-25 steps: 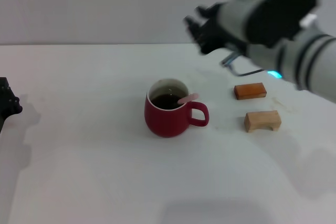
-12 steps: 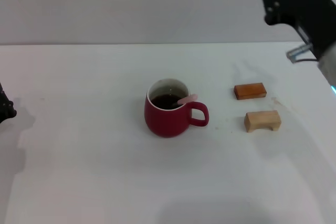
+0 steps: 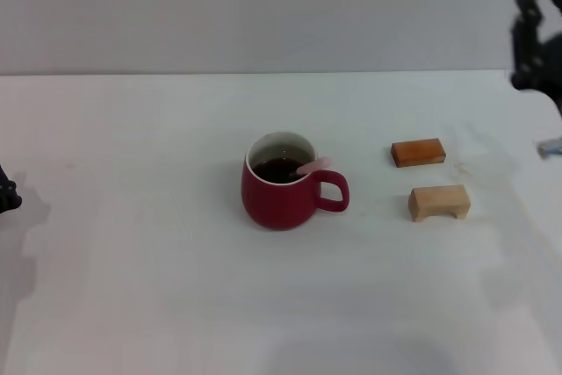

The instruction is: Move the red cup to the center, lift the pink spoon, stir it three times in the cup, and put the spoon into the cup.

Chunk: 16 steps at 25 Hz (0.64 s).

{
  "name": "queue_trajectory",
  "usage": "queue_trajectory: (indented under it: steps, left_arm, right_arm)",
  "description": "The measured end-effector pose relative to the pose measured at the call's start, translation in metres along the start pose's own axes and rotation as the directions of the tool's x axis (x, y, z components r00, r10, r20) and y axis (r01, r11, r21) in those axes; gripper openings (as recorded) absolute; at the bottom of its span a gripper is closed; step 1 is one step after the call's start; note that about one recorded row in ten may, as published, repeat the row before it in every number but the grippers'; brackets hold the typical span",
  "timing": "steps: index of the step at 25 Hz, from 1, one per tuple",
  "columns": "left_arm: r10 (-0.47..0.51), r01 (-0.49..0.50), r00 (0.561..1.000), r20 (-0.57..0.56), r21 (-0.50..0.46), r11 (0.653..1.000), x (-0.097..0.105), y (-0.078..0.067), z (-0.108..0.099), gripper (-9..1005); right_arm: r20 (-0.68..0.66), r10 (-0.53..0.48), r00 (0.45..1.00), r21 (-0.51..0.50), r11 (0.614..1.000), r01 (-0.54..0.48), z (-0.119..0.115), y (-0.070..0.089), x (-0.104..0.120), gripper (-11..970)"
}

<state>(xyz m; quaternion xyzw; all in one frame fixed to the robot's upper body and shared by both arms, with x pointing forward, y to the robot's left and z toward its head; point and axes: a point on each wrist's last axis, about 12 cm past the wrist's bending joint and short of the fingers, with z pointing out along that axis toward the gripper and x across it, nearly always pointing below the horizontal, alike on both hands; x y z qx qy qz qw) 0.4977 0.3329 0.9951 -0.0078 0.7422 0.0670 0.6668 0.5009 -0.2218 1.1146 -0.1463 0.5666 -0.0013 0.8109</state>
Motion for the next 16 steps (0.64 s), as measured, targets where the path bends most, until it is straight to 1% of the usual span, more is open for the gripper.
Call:
queue_trajectory:
  steps: [3,5,7,9,12,16]
  left_arm:
    - [-0.003,0.003,1.0,0.0,0.001,1.0,0.0,-0.001,0.0,-2]
    - [-0.004,0.004,1.0,0.001,0.001,1.0,0.0,-0.001,0.0,-2]
    - [-0.007,0.007,1.0,0.003,0.003,1.0,-0.001,-0.002,0.0,-2]
    - [-0.01,0.01,1.0,0.005,0.004,1.0,-0.001,-0.003,0.0,-2]
    - [-0.011,0.011,1.0,0.005,0.004,1.0,-0.001,-0.003,0.0,-2]
    - [-0.011,0.011,1.0,0.005,0.004,1.0,-0.001,-0.003,0.0,-2]
  right_arm:
    - [0.018,0.011,1.0,0.082,0.997,-0.013,-0.023,-0.01,0.016,240]
    - [0.016,0.01,1.0,0.097,0.995,-0.011,-0.027,-0.013,0.019,240]
    - [-0.019,0.021,1.0,0.137,0.99,-0.019,-0.037,-0.018,0.03,240]
    - [-0.032,0.029,0.999,0.151,0.988,-0.024,-0.04,-0.019,0.033,240]
    - [-0.081,0.054,0.995,0.201,0.979,-0.036,-0.05,-0.024,0.048,240]
    - [-0.1,0.066,0.993,0.229,0.973,-0.042,-0.055,-0.026,0.055,241]
